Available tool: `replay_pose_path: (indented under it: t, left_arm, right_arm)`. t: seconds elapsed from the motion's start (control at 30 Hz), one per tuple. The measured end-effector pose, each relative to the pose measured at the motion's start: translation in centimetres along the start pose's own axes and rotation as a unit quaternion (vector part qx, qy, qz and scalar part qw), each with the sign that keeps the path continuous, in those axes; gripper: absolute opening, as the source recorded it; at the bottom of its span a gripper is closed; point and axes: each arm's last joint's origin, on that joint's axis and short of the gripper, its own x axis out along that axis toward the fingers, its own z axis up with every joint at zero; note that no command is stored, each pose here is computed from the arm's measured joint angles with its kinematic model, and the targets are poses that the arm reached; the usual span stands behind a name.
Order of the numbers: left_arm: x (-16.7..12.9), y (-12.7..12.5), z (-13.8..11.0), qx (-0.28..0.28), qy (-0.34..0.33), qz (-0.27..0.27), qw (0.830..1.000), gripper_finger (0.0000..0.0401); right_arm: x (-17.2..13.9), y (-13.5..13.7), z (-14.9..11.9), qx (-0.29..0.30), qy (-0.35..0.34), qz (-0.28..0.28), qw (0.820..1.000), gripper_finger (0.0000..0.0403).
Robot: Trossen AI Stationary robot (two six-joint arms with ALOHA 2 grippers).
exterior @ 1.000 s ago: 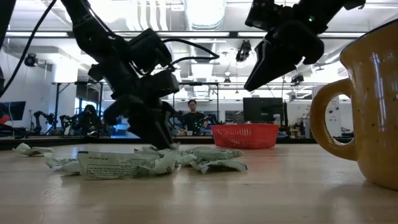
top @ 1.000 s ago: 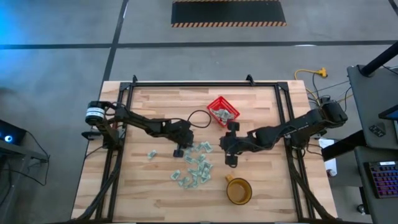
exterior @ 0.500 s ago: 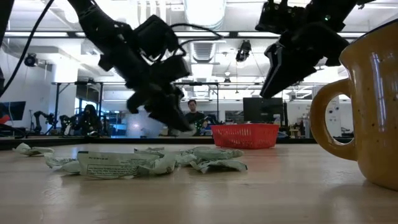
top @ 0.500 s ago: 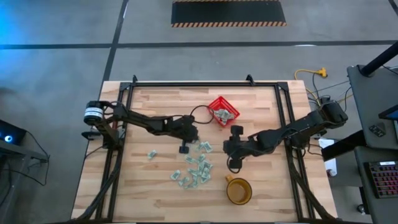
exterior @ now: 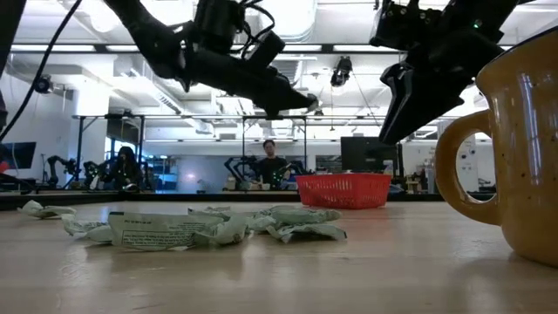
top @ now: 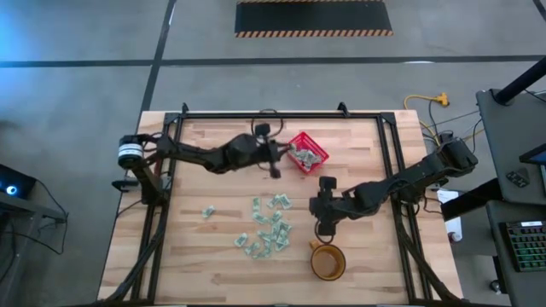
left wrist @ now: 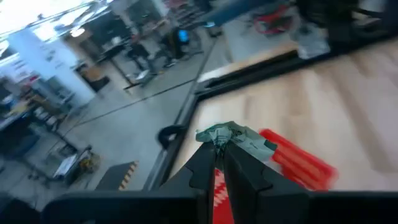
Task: Pick and place Stevia / Truvia into bins
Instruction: Put the stevia packet into the red basket
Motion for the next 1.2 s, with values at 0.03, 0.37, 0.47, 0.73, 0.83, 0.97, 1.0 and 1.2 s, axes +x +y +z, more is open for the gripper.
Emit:
replay_pose_path:
  t: [0.03,0.37,0.47,0.73,0.83,0.97,1.0,1.2]
  left_arm:
    - [0.3,0.4,-0.1,-0.012,0.002,0.007,1.0,0.0012]
    - [5.1,0.8,-3.1,-0.107,0.09,0.002,0.99,0.0012]
    - [6.5,0.5,-3.5,-0.108,0.13,-0.012,0.985,0.0012]
    - [8.3,0.9,-2.7,-0.098,0.176,-0.023,0.979,0.0047]
    - [8.2,1.0,-2.5,-0.09,0.176,-0.025,0.98,0.0081]
    - [8.1,1.3,-2.0,-0.091,0.167,-0.022,0.981,0.012]
    - [8.0,1.4,-1.9,-0.092,0.168,-0.022,0.981,0.0127]
    - [6.2,1.2,-1.3,-0.076,0.237,-0.057,0.967,0.0144]
  right_arm:
    - [0.0,0.0,-0.1,-0.001,0.001,0.0,1.0,0.0088]
    - [0.1,0.0,-0.2,-0.013,0.003,-0.001,1.0,0.0077]
    - [0.1,0.0,-0.2,-0.013,0.003,-0.001,1.0,0.0074]
    - [0.2,0.0,-0.3,-0.014,0.004,-0.002,1.0,0.0075]
    - [0.3,0.0,-0.5,-0.015,0.006,-0.002,1.0,0.0078]
    - [0.4,0.0,-0.8,-0.016,0.01,-0.004,1.0,0.008]
    - [0.5,0.0,-0.9,-0.016,0.01,-0.003,1.0,0.0079]
    - [0.6,0.0,-0.8,-0.015,-0.001,-0.002,1.0,0.0071]
